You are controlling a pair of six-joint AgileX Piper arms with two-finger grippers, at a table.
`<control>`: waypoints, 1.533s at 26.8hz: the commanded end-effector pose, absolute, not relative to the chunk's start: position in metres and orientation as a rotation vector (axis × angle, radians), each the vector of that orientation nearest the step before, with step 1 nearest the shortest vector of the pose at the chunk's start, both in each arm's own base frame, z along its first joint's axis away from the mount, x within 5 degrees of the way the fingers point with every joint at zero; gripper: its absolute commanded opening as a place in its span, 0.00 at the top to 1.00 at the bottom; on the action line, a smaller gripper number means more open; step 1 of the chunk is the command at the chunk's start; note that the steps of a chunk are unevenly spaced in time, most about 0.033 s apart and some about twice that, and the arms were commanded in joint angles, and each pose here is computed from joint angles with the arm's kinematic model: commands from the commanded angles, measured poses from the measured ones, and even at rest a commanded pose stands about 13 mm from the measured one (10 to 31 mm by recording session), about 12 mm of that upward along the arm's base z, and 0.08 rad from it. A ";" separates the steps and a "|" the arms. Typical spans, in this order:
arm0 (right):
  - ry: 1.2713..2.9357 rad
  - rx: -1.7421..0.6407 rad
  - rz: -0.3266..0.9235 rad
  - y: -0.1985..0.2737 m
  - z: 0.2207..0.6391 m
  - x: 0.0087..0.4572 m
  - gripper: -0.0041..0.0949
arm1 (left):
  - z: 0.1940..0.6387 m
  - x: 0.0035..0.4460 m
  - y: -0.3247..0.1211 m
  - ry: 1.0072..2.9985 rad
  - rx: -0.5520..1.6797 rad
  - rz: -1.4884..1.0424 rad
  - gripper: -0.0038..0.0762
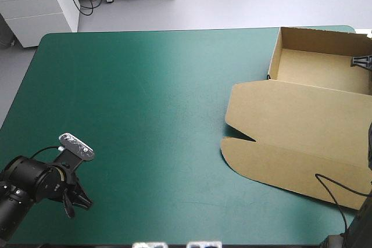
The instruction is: Fold the box
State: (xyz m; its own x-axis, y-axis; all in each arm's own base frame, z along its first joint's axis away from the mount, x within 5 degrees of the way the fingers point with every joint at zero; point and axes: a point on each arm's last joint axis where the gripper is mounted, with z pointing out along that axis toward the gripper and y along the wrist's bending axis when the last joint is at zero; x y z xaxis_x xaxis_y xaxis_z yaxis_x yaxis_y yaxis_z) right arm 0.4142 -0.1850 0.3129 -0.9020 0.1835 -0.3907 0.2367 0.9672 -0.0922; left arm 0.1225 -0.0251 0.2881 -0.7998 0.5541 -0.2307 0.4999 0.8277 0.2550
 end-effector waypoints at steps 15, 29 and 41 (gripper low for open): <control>2.453 0.330 -0.148 -0.173 0.408 0.381 0.27 | 0.294 0.120 -0.023 2.733 0.782 0.275 0.94; 2.135 -0.128 0.333 -0.061 0.496 0.341 0.98 | 0.294 0.119 -0.024 2.736 0.781 0.263 0.94; 2.307 -0.482 0.360 0.039 0.459 0.283 0.98 | 0.296 0.124 -0.026 2.692 0.679 0.229 0.94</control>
State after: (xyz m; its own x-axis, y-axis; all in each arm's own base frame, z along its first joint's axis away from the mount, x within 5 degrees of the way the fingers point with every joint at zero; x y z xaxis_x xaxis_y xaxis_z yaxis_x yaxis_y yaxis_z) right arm 0.3181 0.0253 0.4455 -0.7049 -0.1836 -0.6851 -0.3812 0.9126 0.1477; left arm 0.1224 -0.0254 0.2880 -0.8306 0.4990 -0.2473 0.4480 0.8624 0.2357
